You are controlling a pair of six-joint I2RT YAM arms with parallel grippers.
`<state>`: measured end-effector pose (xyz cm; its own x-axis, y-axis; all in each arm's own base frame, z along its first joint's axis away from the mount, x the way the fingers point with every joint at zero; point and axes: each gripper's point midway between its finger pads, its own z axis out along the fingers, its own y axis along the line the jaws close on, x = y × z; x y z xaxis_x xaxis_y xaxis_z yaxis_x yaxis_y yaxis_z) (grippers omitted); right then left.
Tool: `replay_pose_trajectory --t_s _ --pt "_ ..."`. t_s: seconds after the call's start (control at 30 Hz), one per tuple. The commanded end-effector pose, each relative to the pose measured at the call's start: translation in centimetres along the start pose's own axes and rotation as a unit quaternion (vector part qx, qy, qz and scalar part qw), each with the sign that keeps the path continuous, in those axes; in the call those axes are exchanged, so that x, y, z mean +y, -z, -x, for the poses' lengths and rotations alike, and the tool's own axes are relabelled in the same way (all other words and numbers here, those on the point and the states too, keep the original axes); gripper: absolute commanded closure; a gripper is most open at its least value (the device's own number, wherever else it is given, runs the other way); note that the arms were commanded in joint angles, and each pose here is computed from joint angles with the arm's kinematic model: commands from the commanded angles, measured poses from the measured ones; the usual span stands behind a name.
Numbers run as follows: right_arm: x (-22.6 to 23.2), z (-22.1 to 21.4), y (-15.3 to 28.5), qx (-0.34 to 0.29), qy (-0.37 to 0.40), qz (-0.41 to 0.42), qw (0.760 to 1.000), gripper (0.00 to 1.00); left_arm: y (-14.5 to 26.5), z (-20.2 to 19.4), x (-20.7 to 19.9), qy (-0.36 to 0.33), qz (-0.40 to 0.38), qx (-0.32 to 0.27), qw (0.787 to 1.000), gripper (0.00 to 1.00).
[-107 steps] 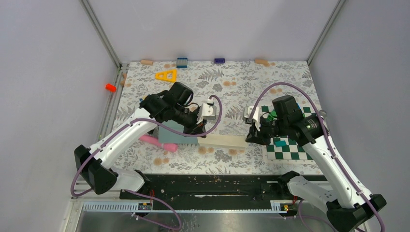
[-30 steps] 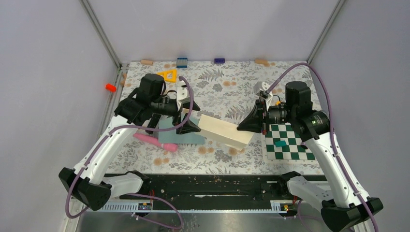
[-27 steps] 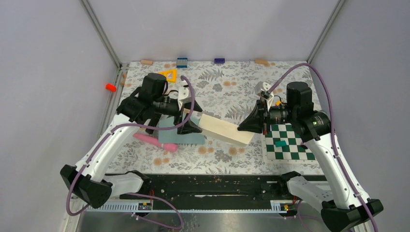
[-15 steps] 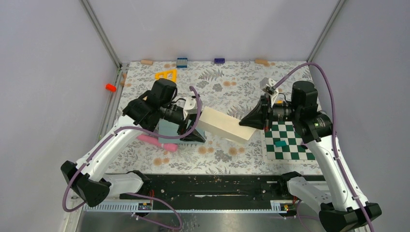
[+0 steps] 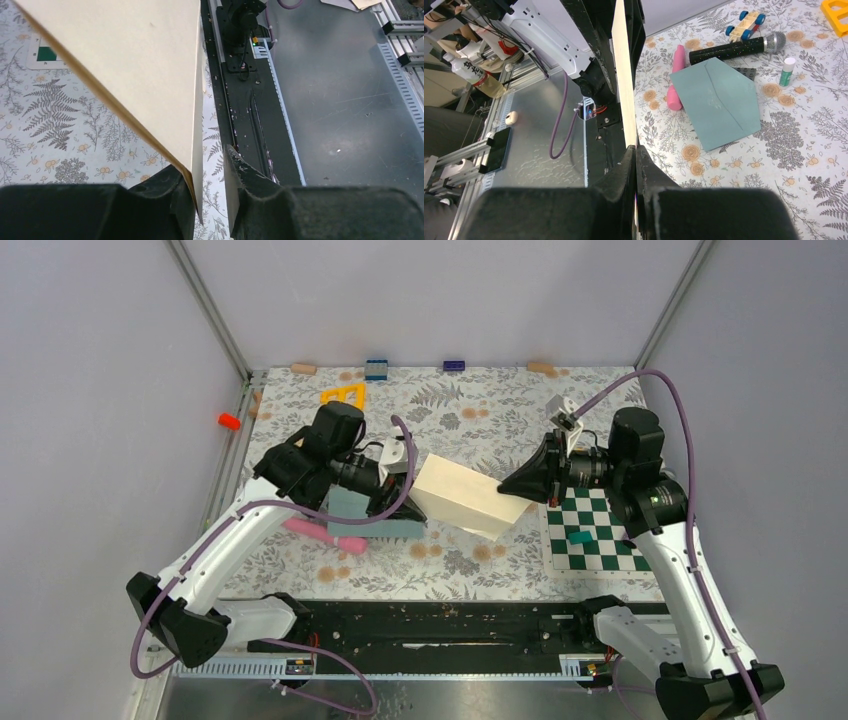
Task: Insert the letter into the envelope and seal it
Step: Fold the letter.
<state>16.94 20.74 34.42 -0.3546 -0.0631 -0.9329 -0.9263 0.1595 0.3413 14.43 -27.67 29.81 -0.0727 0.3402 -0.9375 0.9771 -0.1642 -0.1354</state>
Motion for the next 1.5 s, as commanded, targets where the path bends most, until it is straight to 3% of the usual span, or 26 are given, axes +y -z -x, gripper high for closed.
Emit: replay_pose_trajectory --t_s 0.0,0.2,0.37,0.47,0.57,0.7,0.8,1.07,1.4,1.47 --pt "0.5 0.8 0.4 -0.017 0.003 0.010 1.000 1.00 0.8 1.9 0.1 -0.029 0.011 -0.029 0.999 0.74" --pt "-0.1 1.0 0.7 -0.029 -0.015 0.007 0.999 1.00 1.3 2.3 0.6 -0.024 0.025 -0.041 0.999 0.82" --pt "-0.6 0.9 0.4 -0.031 -0.035 0.015 0.999 1.00 1.4 2.5 1.0 -0.021 0.034 -0.043 0.998 1.00" --pt "-0.9 0.8 0.2 -0.032 -0.052 0.020 0.998 1.00 1.4 2.5 1.1 -0.021 0.037 -0.042 0.998 1.00" --pt "-1.1 0.8 0.1 -0.034 -0.047 0.018 0.998 0.80 1.4 2.3 1.1 -0.022 0.041 -0.040 0.998 1.00" --pt "-1.8 0.9 0.3 -0.043 -0.028 -0.011 0.999 0.35 1.4 2.0 1.2 -0.025 0.047 -0.037 0.998 1.00" --pt "-2.5 0.8 0.6 -0.048 0.003 -0.051 0.998 0.18 1.4 1.7 1.4 -0.025 0.051 -0.034 0.998 1.00" --pt "-4.0 0.3 2.0 -0.039 0.127 -0.148 0.980 0.11 1.2 1.2 2.6 -0.014 0.070 -0.027 0.997 1.00" --pt "-2.5 -3.0 0.6 0.030 0.216 -0.121 0.969 0.08 1.0 1.1 3.4 -0.002 0.081 -0.027 0.996 1.00" --pt "-2.3 -3.8 0.3 0.039 0.232 -0.103 0.966 0.04 0.9 1.0 3.4 0.000 0.079 -0.026 0.997 1.00"
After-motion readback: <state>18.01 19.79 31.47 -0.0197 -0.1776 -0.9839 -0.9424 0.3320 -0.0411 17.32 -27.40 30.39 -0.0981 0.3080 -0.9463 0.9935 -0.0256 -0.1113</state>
